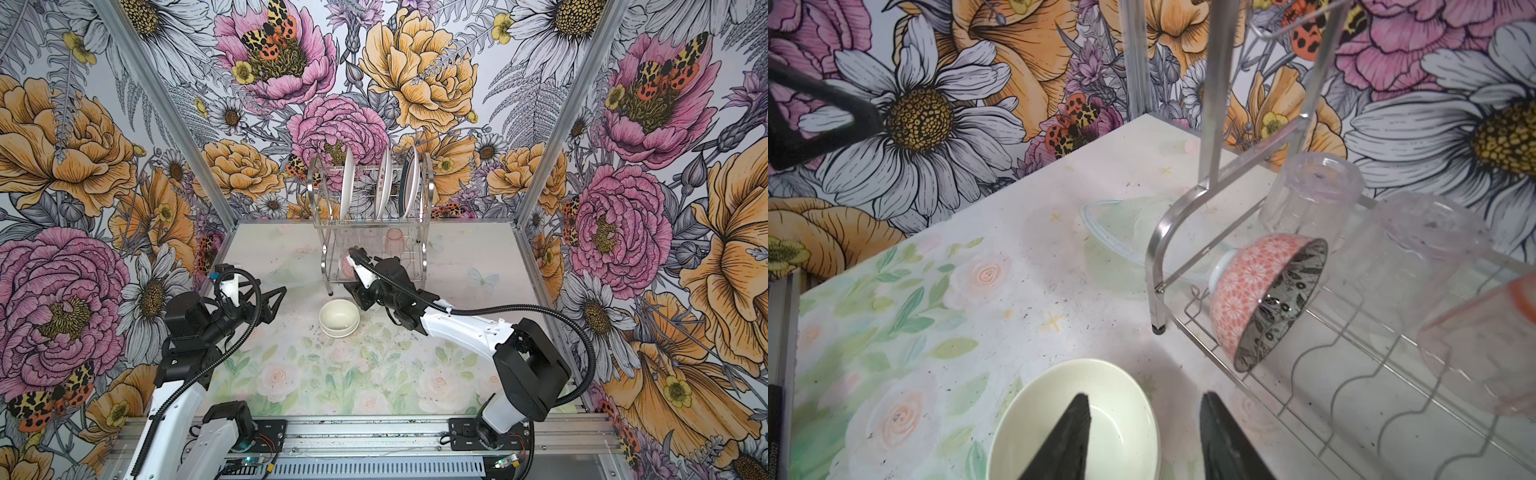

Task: Unload the mixed dishes from the dish rack
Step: 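Move the right gripper to the pink-patterned bowl's rim in the rack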

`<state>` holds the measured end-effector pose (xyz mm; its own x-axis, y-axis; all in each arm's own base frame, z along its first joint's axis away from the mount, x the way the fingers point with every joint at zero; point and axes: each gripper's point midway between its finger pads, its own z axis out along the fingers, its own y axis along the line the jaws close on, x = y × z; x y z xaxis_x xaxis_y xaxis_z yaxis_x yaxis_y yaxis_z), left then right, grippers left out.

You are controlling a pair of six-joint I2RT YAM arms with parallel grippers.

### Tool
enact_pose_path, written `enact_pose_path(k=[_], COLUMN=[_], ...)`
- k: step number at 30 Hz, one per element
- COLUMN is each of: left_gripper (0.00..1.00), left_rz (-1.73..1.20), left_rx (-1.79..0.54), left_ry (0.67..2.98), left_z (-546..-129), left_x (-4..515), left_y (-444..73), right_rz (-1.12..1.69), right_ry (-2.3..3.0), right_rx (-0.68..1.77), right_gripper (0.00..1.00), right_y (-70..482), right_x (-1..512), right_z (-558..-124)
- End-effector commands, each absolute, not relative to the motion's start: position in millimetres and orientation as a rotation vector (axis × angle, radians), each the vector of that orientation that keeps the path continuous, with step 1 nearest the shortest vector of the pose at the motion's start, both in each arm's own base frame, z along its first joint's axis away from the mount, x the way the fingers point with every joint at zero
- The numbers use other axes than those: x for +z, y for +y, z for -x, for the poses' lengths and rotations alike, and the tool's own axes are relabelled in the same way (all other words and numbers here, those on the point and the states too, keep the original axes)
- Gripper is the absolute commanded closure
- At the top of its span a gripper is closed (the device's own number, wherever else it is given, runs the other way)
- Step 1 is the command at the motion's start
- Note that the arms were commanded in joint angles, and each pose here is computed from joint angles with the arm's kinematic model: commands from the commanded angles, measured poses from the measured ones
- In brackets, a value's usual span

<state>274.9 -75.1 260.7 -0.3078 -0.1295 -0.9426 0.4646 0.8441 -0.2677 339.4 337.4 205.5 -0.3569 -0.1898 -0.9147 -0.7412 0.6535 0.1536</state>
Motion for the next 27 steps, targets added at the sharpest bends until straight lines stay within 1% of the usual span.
enact_pose_path(k=[1, 8, 13, 27], left_gripper=[0.01, 0.01, 0.01, 0.01], left_rz=[-0.380, -0.479, -0.521, -0.551], left_rx=[-0.632, -0.664, -0.677, -0.695], left_ry=[1.734, 1.774, 1.823, 1.883], left_z=[-267.0, -268.8, -274.3, -273.6], left_x=[271.7, 254.7, 236.6, 214.2], left_y=[-92.7, -117.6, -128.9, -138.3], right_rz=[0.623, 0.564, 0.548, 0.439], right_ry=[1.779, 1.783, 1.801, 1.807], right_rx=[0.890, 1.005, 1.025, 1.100], right_gripper=[0.54, 0.54, 0.53, 0.54], right_y=[339.6, 334.0, 340.5, 349.6], right_x=[236.5, 219.3, 203.2, 170.9], right_z=[-347.7, -375.4, -391.8, -431.8])
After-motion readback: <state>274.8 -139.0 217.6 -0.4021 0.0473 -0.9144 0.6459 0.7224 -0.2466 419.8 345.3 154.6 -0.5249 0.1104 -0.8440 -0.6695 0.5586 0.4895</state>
